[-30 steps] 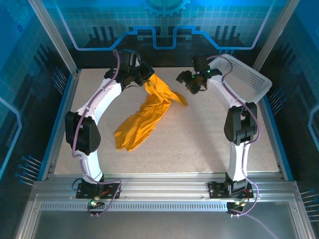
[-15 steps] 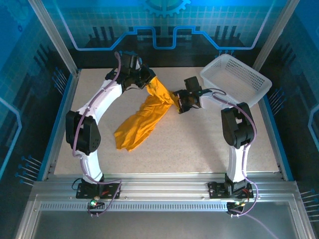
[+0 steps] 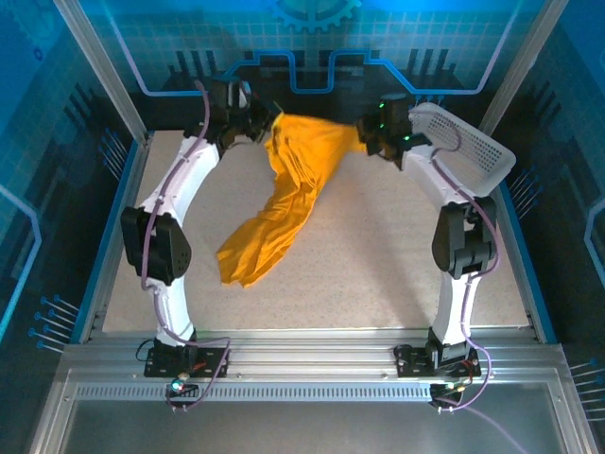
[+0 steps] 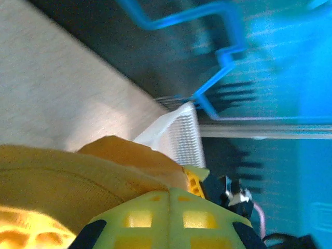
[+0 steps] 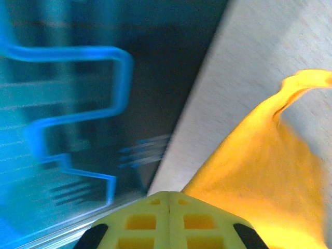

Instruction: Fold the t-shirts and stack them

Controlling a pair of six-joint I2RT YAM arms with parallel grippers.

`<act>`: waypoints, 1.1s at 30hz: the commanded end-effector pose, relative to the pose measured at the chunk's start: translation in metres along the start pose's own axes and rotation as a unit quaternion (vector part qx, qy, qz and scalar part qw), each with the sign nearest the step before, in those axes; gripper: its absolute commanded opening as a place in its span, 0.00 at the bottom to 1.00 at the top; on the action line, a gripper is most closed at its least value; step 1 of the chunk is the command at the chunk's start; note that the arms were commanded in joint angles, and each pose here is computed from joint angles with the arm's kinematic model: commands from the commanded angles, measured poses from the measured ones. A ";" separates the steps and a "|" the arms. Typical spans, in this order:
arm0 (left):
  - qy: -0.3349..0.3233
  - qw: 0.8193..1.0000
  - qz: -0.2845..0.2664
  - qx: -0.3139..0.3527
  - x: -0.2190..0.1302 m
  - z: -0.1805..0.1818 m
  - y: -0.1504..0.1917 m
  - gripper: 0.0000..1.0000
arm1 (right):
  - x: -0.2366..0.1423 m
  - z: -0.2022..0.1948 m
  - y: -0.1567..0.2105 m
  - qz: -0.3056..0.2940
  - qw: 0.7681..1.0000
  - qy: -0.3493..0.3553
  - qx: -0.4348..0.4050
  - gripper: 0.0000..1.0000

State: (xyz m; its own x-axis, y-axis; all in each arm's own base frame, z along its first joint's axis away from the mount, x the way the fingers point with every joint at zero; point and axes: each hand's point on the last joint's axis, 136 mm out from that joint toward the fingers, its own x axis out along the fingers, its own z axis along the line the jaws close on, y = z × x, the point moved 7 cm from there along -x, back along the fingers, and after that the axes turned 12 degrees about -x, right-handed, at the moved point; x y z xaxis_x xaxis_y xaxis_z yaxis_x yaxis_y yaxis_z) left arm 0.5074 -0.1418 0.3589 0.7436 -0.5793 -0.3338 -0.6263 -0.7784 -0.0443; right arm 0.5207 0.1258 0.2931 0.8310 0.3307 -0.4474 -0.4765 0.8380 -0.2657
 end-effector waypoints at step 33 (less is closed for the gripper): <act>-0.286 0.922 -0.259 0.025 -0.131 0.133 -0.050 0.48 | -0.144 0.013 0.200 0.147 0.897 -0.067 -0.411 0.12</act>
State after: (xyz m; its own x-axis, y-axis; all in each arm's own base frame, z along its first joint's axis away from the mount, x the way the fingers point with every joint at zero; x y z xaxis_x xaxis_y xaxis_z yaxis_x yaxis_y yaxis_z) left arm 0.4476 -0.0419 0.3562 0.8813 -0.1798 -0.4371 -0.3148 -0.9131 -0.2592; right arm 0.3061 0.2581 0.3453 0.6255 0.6598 -0.4164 -0.6749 0.1899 -0.7130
